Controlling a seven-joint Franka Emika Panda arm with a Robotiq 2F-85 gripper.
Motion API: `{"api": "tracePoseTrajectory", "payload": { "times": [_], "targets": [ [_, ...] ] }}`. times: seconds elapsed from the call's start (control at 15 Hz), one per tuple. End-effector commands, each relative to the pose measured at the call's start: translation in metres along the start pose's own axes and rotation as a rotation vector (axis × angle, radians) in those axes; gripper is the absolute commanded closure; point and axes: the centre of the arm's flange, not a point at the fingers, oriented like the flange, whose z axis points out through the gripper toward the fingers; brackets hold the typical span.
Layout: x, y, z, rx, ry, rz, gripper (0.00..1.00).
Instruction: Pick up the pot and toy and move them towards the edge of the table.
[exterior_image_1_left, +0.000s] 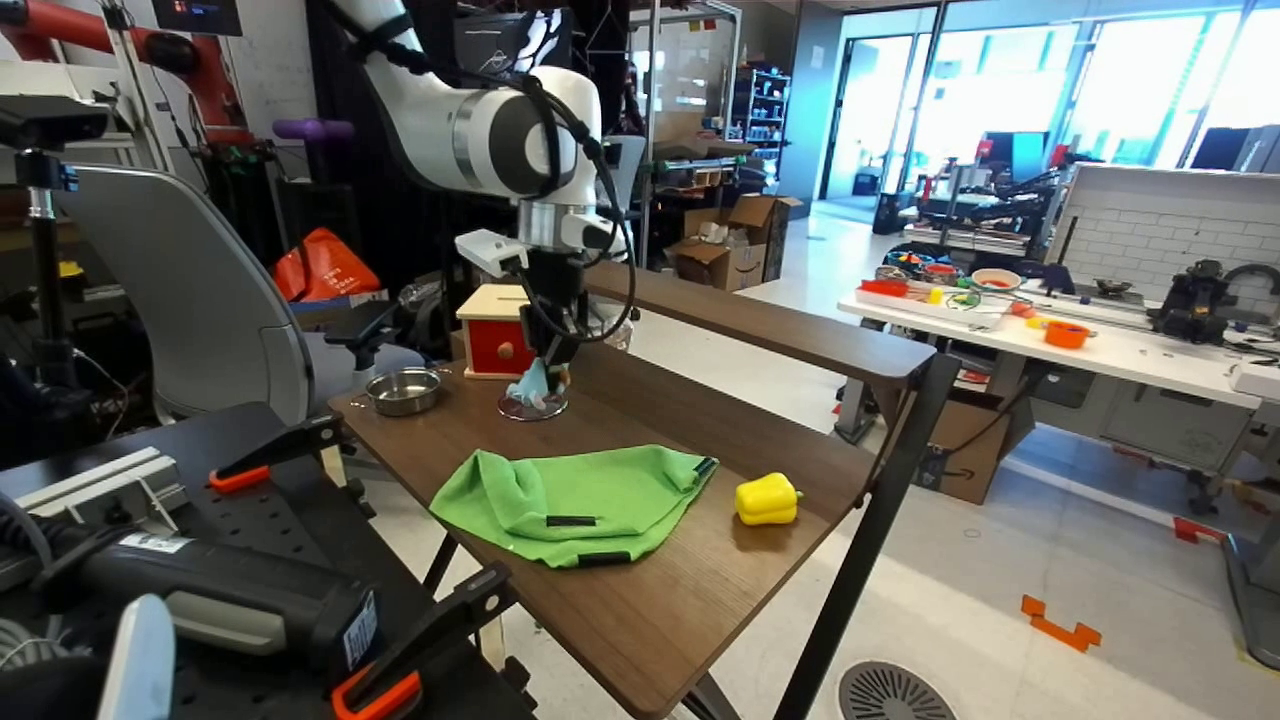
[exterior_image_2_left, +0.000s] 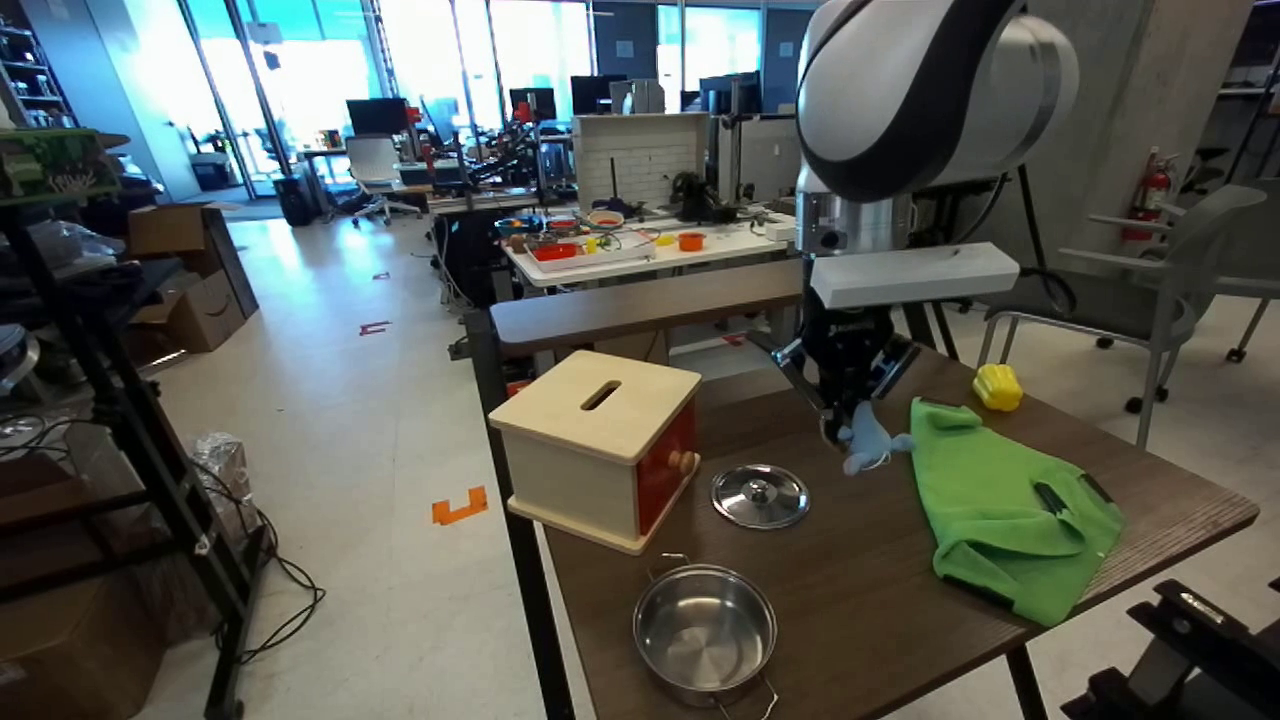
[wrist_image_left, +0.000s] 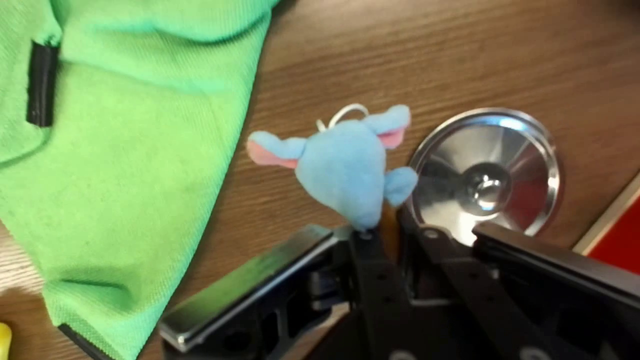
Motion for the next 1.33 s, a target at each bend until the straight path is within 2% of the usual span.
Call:
{"api": "tracePoseTrajectory", "payload": {
  "times": [0.0,0.33,0.8,1.27],
  "targets": [
    [-0.070,0.006,-0.020,-0.053,-0.064,-0.114,0.97],
    [-0.103,-0.006,0.002,-0.084,-0.160,-0.208,0.97],
    [-0.106,-0.014,0.039,-0.126,-0.218,-0.223,0.97],
    [-0.107,-0.021,0.068,-0.157,-0.225,-0.224,0.97]
  ]
}}
